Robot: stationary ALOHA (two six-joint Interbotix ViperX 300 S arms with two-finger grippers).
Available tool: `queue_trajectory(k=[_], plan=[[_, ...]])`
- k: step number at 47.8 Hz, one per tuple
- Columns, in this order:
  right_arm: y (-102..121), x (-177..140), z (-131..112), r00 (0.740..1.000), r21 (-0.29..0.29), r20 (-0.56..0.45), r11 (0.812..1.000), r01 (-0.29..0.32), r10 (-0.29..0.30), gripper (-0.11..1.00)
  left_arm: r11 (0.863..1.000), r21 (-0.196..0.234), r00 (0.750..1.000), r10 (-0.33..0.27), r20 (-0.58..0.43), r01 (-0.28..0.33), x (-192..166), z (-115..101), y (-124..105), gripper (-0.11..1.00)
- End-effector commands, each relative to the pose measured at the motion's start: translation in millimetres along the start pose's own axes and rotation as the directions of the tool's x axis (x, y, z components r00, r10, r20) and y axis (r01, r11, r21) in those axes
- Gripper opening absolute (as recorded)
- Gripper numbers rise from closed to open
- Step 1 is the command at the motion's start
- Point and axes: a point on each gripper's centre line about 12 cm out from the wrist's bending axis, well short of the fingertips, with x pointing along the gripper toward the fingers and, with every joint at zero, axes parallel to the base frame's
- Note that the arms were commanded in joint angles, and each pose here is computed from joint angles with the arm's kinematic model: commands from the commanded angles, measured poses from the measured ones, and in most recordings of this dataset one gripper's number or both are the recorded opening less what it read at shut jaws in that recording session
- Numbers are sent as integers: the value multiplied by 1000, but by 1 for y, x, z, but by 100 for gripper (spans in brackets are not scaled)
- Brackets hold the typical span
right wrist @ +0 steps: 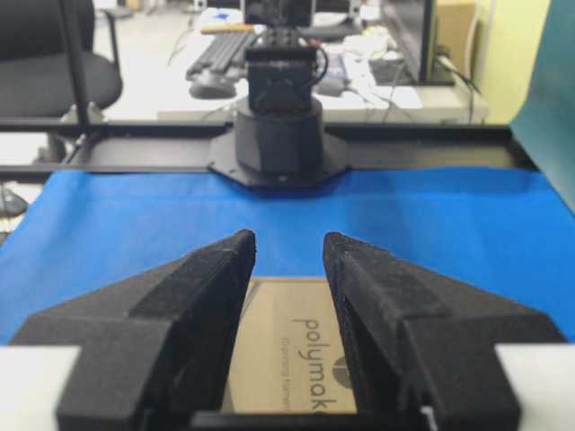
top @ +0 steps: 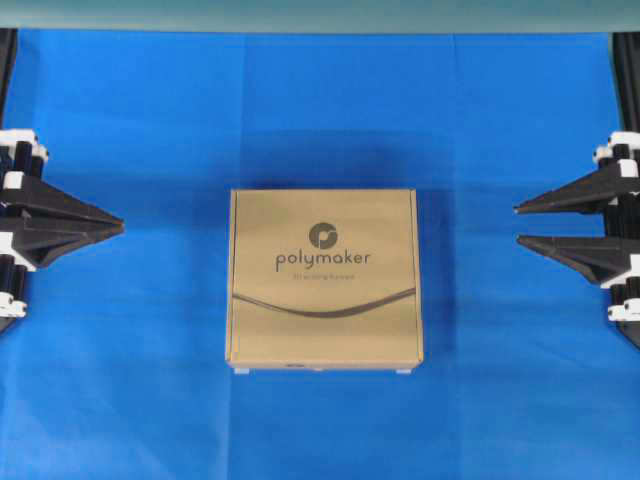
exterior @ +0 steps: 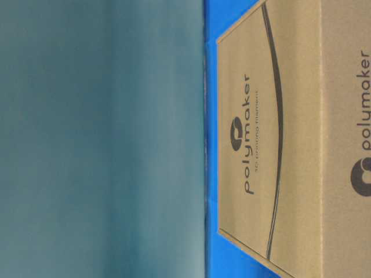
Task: Lift up the cardboard box by clamping it between your arms.
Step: 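Move both grippers inward toward the left and right sides of the box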
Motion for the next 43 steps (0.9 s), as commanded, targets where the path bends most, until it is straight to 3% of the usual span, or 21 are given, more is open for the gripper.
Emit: queue_trajectory(k=[1, 7, 14, 22, 30, 38, 43], plan=[[-3, 5, 4, 1000, 17, -9, 1000, 18, -18, 14, 1000, -10, 995, -5, -97, 4, 8, -13, -1, 5], [-7, 7, -11, 977, 64, -208, 997, 50, -36, 0, 1000, -26, 981, -5, -194, 0, 17, -20, -1, -1], [-11, 5, -26, 898, 58, -437, 995, 79, -46, -4, 1000, -26, 956, 4, -292, -12, 28, -27, 1, -1], [-13, 5, -50, 773, 46, -632, 994, 96, -45, -4, 999, -17, 873, 21, -488, -34, 39, -52, 5, -1], [-13, 7, -80, 627, 41, -778, 994, 102, -32, -4, 999, -13, 787, 24, -616, -41, 50, -71, 7, -1], [-16, 12, -101, 522, 9, -852, 996, 92, -40, -3, 999, 1, 694, 24, -720, -33, 59, -90, 7, -1], [-16, 15, -113, 476, 6, -879, 996, 91, -39, -1, 1000, 10, 654, 24, -756, -25, 65, -96, 7, -1]])
